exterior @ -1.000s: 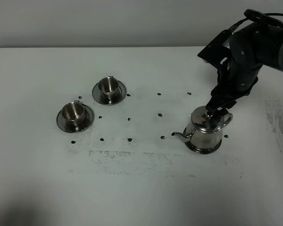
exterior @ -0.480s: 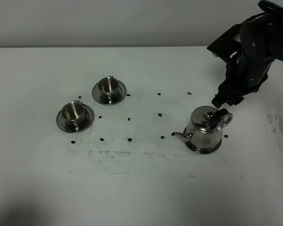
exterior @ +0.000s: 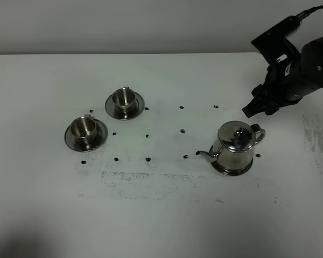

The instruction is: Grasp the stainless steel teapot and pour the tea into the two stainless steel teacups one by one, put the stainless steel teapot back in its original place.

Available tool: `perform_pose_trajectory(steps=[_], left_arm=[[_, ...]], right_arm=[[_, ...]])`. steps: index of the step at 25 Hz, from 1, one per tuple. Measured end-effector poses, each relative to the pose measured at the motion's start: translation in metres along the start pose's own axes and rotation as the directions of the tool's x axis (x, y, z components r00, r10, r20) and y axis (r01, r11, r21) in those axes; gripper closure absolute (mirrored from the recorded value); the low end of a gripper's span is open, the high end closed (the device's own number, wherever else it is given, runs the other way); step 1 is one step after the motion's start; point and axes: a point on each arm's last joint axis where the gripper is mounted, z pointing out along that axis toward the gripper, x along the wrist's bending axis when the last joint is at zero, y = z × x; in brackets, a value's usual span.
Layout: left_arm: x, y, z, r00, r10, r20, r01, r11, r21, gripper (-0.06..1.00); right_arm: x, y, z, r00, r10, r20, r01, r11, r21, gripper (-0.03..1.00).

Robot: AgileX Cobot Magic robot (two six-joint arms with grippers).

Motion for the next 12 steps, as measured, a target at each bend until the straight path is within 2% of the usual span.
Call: perform_pose_trajectory(steps=[6,12], left_arm=[[0.0,0.0,0.0,1.0,0.0,0.0,0.0,1.0,0.0,0.39],[0.0,0.0,0.0,1.0,0.0,0.0,0.0,1.0,0.0,0.39]], right_arm=[[0.005,-0.002,0.01,0.999,0.04,-0.03,-0.041,0.999,-0.017,0.49],[0.009,-0.005,0.022,0.997,0.065,-0.052,-0.064,0.998,0.009,0.49]])
